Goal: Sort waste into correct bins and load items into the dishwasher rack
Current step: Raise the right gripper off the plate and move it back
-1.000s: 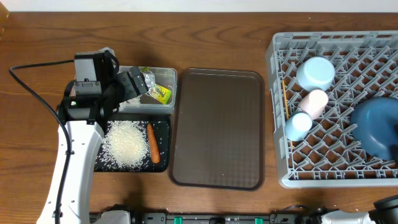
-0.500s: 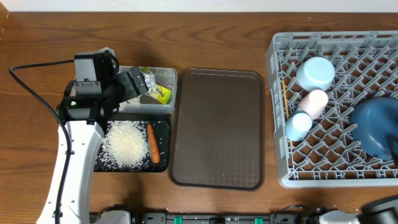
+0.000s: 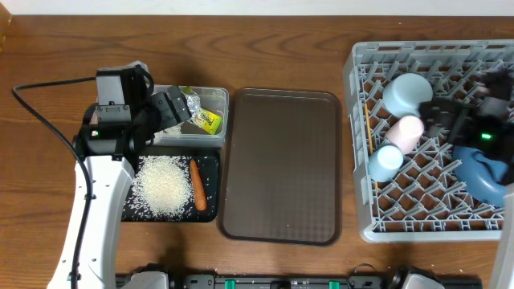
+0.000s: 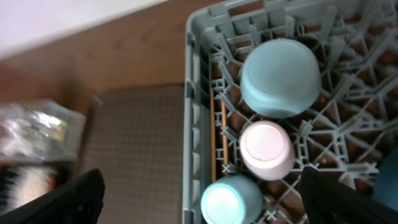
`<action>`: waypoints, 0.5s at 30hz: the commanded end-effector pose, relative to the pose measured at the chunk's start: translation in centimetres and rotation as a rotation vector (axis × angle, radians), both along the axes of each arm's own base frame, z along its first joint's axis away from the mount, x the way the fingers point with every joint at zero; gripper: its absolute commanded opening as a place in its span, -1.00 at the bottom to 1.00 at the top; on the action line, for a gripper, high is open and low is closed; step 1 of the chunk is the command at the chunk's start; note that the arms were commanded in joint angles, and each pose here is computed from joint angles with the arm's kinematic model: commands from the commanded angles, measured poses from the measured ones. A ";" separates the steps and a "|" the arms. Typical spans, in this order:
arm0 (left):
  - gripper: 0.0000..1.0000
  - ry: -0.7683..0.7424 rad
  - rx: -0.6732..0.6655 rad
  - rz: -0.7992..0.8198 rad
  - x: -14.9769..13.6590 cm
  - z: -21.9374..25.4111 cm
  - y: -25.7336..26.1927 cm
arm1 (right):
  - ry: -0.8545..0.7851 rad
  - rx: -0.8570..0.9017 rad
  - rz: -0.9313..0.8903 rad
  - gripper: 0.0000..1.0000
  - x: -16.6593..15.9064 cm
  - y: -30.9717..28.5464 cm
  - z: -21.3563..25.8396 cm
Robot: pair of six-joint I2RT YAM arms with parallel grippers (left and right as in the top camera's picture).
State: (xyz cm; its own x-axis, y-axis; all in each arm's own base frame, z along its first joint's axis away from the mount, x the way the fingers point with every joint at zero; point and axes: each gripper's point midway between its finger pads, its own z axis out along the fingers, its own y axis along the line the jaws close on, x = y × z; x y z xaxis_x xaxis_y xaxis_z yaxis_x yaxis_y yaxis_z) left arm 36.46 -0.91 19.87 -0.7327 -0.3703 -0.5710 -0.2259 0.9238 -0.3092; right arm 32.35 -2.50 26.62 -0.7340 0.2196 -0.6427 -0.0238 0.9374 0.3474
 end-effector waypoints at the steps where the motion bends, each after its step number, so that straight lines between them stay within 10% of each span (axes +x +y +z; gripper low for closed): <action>1: 1.00 0.005 0.016 0.010 0.0 -0.2 0.4 | 0.045 -0.221 -0.045 0.98 0.1 0.0 -0.7; 15: 1.00 0.005 0.016 0.010 0.0 -0.2 0.4 | 0.042 -0.230 0.103 0.98 0.0 4.9 -1.0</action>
State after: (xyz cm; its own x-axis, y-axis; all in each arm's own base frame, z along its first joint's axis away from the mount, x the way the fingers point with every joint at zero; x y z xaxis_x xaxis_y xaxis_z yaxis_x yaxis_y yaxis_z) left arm 36.45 -0.91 19.86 -0.7330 -0.3699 -0.5709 -0.2257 0.9239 -0.3089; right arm 32.29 2.42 25.24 -0.7779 -0.0078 -0.6284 -0.1221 0.9827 0.1390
